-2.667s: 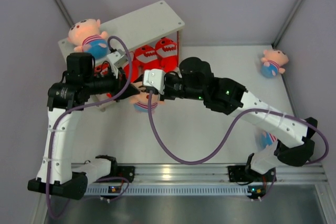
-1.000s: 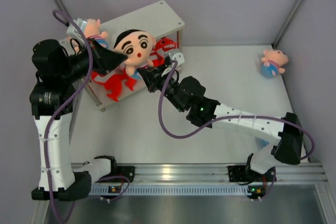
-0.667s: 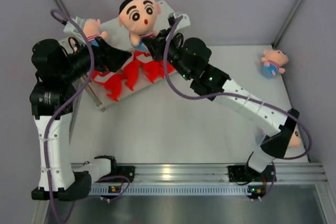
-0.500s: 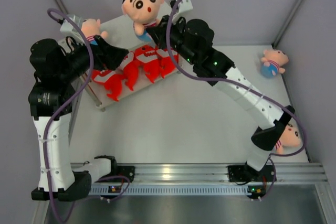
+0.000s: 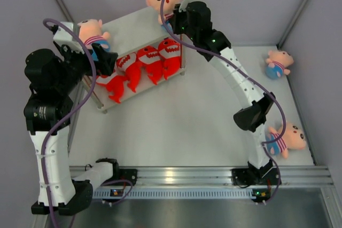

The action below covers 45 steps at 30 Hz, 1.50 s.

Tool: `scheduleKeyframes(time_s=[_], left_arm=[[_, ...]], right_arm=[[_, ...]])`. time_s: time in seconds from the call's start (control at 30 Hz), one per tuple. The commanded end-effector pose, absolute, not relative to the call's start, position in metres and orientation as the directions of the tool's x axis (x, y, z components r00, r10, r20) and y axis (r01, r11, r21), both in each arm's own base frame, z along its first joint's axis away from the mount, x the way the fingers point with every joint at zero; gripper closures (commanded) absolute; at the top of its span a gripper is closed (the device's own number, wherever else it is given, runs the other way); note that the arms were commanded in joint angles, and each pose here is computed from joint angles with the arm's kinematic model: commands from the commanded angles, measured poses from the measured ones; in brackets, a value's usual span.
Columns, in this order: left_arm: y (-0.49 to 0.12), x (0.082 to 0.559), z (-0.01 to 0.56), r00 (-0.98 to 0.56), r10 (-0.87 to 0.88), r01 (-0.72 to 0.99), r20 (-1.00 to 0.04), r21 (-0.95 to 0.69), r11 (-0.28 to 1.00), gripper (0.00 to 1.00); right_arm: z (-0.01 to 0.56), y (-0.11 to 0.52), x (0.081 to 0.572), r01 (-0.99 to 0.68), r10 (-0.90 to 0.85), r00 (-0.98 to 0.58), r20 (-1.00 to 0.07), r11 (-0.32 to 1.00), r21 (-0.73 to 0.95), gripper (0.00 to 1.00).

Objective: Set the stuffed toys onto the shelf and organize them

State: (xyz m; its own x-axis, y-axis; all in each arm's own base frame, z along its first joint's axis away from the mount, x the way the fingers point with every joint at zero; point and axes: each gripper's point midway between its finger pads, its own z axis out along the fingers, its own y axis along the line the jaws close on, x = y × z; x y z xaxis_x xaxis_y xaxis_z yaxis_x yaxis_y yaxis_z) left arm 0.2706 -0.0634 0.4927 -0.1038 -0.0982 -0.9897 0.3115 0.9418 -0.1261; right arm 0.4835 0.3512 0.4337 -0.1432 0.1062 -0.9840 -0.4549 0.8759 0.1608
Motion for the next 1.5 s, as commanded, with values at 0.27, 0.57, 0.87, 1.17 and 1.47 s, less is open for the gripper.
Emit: scheduleKeyframes(time_s=[0.27, 0.57, 0.87, 1.17, 1.47], left_arm=[[-0.059, 0.270, 0.489, -0.099, -0.063, 0.301, -0.993, -0.090, 0.949, 0.02], [-0.061, 0.273, 0.482, -0.118, -0.062, 0.312, -0.991, -0.096, 0.945, 0.02], [-0.064, 0.274, 0.476, -0.134, -0.063, 0.324, -0.989, -0.104, 0.941, 0.02], [-0.063, 0.273, 0.476, -0.129, -0.053, 0.324, -0.990, -0.092, 0.942, 0.02], [-0.053, 0.270, 0.471, -0.124, -0.009, 0.285, -0.992, -0.045, 0.957, 0.02]], right_arm=[[0.434, 0.353, 0.489, -0.482, 0.122, -0.152, -0.981, 0.857, 0.182, 0.98], [0.450, 0.354, 0.483, -0.504, 0.159, -0.126, -0.979, 0.840, 0.201, 0.43], [0.482, 0.352, 0.470, -0.527, 0.217, -0.071, -0.974, 0.821, 0.221, 0.25], [0.496, 0.347, 0.462, -0.531, 0.223, -0.042, -0.974, 0.821, 0.211, 0.21], [0.510, 0.274, 0.413, -0.439, 0.220, -0.081, -0.972, 0.868, 0.233, 0.18]])
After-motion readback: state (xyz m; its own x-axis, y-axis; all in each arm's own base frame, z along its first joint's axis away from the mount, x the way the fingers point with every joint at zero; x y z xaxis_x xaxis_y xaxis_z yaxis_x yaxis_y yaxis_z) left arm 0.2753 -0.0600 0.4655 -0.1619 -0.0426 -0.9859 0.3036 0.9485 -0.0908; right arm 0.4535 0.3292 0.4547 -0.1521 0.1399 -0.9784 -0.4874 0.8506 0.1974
